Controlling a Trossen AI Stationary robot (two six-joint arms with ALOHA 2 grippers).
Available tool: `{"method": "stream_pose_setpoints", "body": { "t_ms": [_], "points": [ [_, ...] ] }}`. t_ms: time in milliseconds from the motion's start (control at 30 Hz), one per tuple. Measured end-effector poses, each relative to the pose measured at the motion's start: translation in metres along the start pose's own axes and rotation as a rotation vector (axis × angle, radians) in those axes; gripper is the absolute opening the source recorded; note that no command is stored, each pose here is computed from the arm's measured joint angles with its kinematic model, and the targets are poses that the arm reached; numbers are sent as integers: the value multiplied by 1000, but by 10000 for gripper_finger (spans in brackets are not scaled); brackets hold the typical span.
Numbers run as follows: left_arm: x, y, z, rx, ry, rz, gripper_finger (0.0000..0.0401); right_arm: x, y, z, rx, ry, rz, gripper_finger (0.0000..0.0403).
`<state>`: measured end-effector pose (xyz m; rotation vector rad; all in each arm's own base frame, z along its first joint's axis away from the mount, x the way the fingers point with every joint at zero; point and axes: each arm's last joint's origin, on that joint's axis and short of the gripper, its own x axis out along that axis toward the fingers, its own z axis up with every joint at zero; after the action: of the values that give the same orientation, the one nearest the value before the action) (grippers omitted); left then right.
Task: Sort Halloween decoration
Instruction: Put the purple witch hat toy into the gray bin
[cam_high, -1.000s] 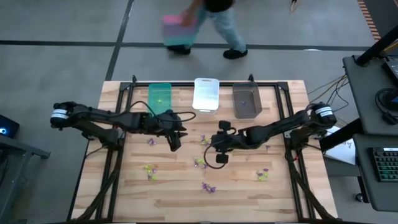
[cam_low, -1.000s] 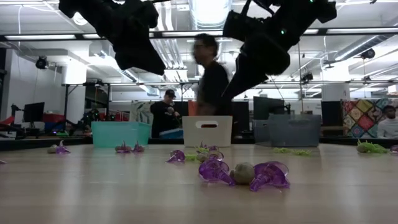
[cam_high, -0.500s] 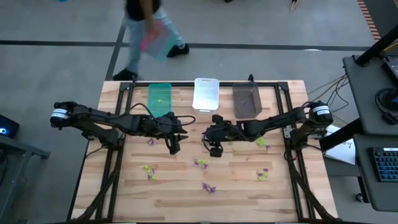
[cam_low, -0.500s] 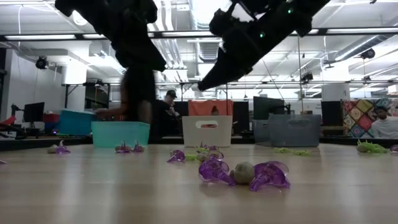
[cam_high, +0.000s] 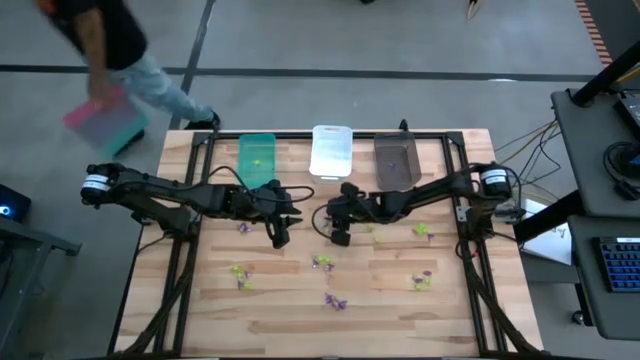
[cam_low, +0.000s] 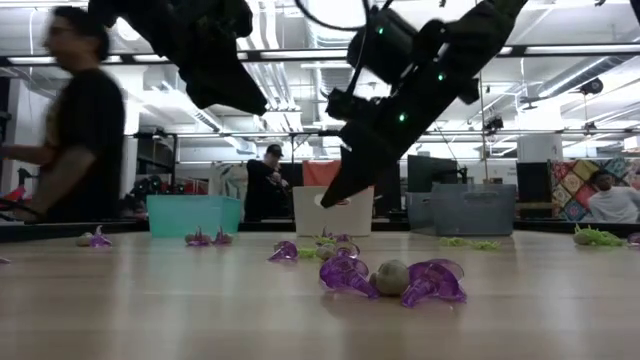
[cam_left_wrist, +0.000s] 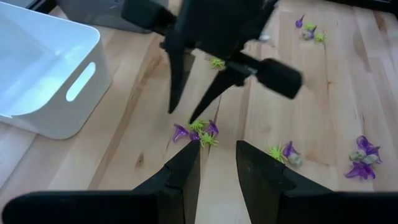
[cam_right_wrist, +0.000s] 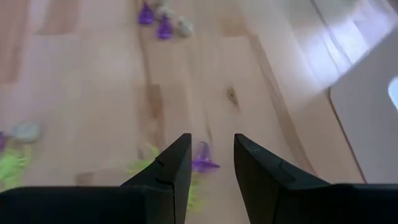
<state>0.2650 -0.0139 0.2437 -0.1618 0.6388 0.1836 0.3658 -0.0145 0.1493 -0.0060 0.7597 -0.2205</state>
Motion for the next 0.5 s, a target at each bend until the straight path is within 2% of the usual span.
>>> {"method": "stream_pose_setpoints", "body": {
  "t_ms": [500],
  "points": [
    [0, 1, 1, -1, -20, 46, 86, 22, -4, -15, 42, 53, -9, 109]
  ]
}}
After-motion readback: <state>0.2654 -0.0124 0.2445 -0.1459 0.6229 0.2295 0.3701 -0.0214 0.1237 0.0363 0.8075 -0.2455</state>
